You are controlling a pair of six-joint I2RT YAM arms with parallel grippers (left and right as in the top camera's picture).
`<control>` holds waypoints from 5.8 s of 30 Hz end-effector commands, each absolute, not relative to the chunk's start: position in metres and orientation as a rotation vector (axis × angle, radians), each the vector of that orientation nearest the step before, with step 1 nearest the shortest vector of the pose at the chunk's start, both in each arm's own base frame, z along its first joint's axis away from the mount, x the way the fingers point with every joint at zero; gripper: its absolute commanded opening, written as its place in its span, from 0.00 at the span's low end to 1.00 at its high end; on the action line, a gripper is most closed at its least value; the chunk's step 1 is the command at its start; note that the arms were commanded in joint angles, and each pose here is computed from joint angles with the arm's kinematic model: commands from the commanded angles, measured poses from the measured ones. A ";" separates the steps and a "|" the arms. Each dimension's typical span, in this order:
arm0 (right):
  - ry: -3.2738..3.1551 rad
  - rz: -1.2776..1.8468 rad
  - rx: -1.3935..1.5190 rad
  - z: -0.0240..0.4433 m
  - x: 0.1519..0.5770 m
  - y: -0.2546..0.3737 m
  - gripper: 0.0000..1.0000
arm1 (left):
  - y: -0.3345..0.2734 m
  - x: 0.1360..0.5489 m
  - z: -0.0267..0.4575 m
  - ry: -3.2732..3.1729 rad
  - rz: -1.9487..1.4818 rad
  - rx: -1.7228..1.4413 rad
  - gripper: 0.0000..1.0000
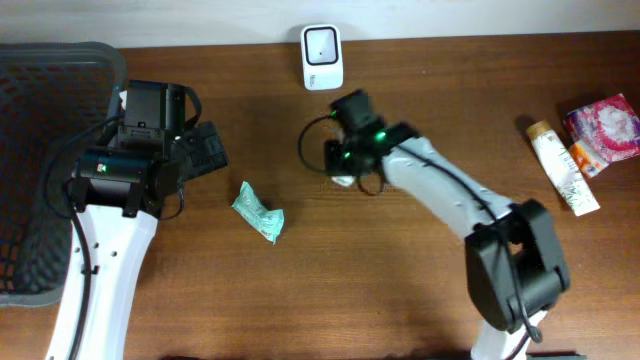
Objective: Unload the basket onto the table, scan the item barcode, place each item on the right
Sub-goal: 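Lift the green packet and hold it before the scanner, then carry the green packet to the right edge and release it, then grasp the mint-green pouch on the table with the right gripper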
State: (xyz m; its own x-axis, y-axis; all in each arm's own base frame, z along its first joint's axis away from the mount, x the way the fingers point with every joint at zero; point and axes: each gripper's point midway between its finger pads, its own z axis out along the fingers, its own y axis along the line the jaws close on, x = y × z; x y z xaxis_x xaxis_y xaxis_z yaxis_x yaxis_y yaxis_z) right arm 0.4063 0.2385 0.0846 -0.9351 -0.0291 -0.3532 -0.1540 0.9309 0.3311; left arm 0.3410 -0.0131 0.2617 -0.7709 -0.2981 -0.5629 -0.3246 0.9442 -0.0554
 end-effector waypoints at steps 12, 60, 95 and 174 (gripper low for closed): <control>2.927 1.044 0.051 0.006 0.400 0.183 0.08 | -0.011 0.341 0.265 2.497 0.073 -0.425 0.99; 2.141 2.143 -0.329 0.235 0.453 0.226 0.04 | -0.011 0.341 0.265 2.497 0.073 -0.425 0.99; 1.804 -0.080 -0.584 0.158 0.671 0.219 0.04 | -0.011 0.341 0.265 2.497 0.073 -0.425 0.99; 2.461 1.803 -0.565 0.141 0.442 0.282 0.04 | -0.011 0.341 0.265 2.497 0.073 -0.425 0.99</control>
State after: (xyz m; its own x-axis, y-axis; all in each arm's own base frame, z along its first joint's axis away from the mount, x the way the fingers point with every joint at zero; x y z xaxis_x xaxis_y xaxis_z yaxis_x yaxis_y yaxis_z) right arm 0.4321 0.2997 0.1035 -0.9236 -0.3212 -0.2093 -0.3176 0.3353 0.8870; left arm 0.3410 -0.0131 0.2617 -0.7710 -0.2981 -0.5628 -0.3244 0.9443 -0.0557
